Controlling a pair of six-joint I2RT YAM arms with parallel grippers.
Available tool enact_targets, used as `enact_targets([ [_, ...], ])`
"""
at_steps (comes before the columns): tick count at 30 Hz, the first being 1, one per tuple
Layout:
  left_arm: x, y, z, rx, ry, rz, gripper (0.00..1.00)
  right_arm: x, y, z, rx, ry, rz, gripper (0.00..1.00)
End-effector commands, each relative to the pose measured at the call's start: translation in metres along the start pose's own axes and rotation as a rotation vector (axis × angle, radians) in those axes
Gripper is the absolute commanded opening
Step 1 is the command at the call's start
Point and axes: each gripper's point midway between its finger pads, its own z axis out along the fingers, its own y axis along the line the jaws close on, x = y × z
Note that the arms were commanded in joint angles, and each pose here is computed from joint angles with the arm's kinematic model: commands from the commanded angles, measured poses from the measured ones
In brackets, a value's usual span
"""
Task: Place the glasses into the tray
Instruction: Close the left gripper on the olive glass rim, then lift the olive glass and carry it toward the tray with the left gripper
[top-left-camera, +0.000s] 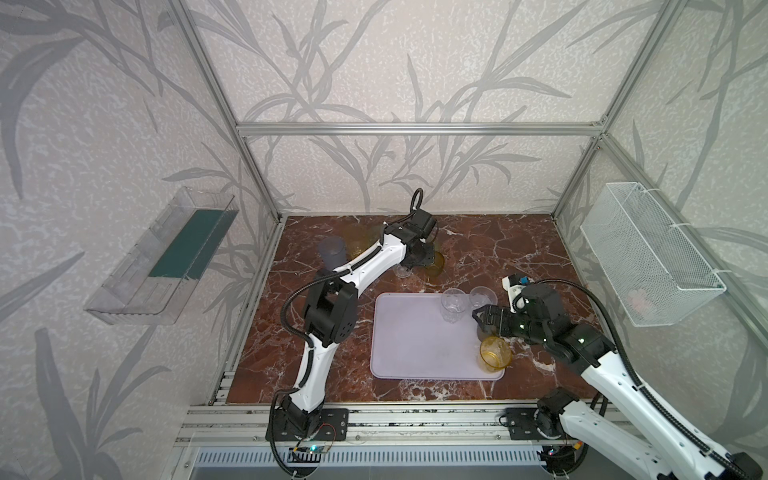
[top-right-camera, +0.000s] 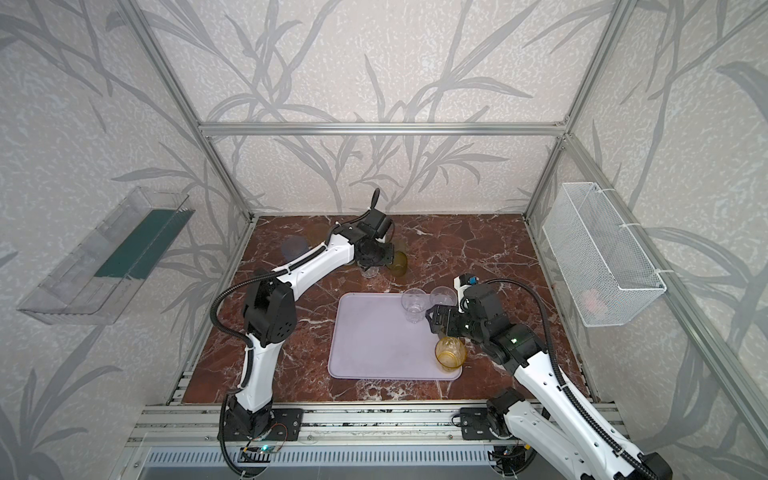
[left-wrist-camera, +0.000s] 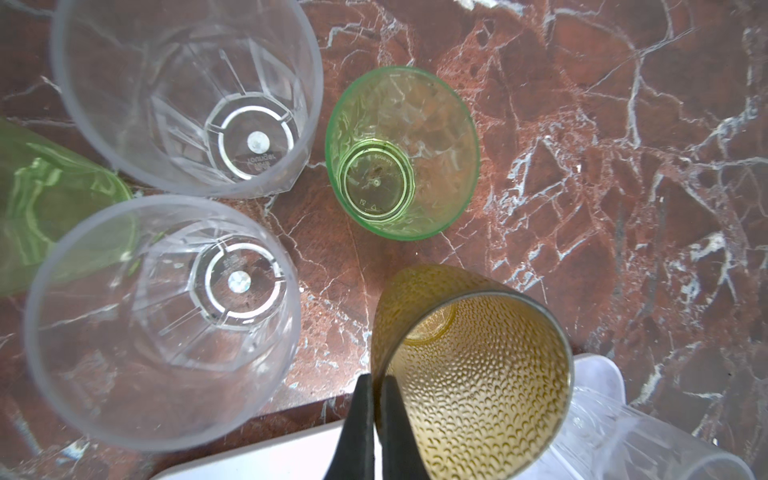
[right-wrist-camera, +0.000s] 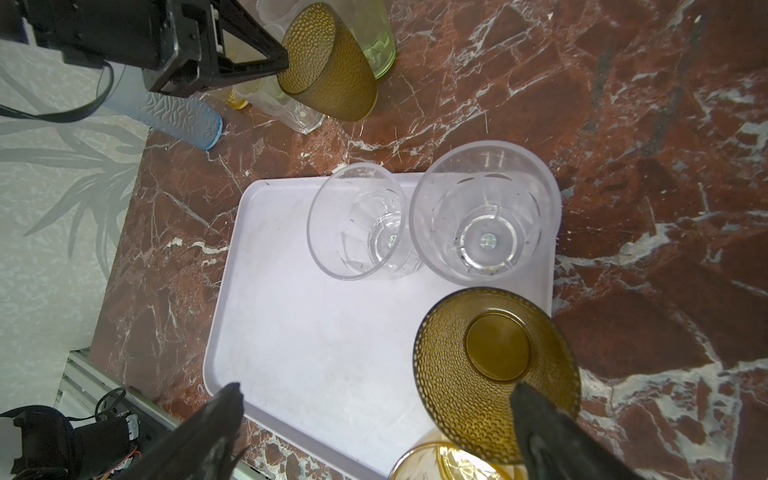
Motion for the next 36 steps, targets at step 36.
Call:
enact_targets([
  [36,0.054,0.030,-0.142,0.002,-0.055,0.039,0.00,-0.004,0.042,-0.022,-0.275,-0.074,0.029,0.99],
])
